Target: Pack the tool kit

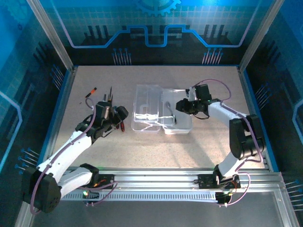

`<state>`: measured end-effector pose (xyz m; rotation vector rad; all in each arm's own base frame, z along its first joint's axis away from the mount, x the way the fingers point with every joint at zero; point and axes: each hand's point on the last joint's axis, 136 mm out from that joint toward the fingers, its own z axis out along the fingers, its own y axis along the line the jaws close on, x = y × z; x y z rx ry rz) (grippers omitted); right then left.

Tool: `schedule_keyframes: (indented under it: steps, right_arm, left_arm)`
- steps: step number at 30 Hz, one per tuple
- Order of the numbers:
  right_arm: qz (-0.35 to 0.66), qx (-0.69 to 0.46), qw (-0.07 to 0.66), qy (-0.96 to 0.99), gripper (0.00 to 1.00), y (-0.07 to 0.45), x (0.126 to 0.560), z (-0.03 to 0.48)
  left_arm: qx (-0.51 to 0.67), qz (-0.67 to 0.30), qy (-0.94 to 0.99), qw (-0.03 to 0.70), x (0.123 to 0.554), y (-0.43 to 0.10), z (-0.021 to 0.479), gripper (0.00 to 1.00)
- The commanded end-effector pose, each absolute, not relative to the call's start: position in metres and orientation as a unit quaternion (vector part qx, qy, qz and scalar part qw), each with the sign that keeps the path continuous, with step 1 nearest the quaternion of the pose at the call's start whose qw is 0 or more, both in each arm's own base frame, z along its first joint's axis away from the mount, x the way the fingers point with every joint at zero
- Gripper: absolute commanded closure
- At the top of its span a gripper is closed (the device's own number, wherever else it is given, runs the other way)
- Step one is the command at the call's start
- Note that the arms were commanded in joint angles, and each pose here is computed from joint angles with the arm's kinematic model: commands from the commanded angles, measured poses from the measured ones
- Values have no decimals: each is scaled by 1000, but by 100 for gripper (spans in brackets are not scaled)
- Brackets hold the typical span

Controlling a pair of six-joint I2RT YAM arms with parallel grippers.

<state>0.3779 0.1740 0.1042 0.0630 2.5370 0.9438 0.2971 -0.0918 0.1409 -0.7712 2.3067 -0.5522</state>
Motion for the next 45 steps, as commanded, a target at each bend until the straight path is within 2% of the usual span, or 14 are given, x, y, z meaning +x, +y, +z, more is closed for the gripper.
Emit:
schedule_keyframes:
  steps: [1, 8, 10, 15, 17, 18, 27, 33, 45]
  right_arm:
    - [338, 24, 228, 913, 77, 165, 371, 118]
    - [313, 17, 285, 906, 82, 150, 360, 154]
    - [312, 16, 298, 902, 82, 148, 354, 164]
    - [319, 11, 320, 892, 83, 145, 339, 181]
    - [320, 13, 319, 892, 83, 143, 332, 178]
    - [321, 14, 319, 892, 83, 143, 329, 178]
    - [323, 15, 317, 892, 82, 139, 316, 171]
    - [323, 18, 318, 891, 81, 136, 312, 169]
    - [327, 22, 318, 890, 81, 134, 313, 169]
  left_arm:
    - [-279, -209, 884, 311, 300, -93, 143, 4]
    - [-256, -129, 919, 272, 301, -78, 117, 18]
    - [-246, -111, 926, 262, 307, -72, 111, 26]
    - [-228, -92, 938, 245, 333, -61, 101, 56]
    - [-217, -86, 943, 235, 344, -60, 96, 76]
    - [-214, -77, 946, 229, 347, -59, 93, 78]
    - [-210, -41, 964, 160, 381, -43, 49, 76]
    - [-203, -35, 968, 143, 396, -38, 32, 76]
    - [-211, -53, 971, 101, 396, -45, -1, 76]
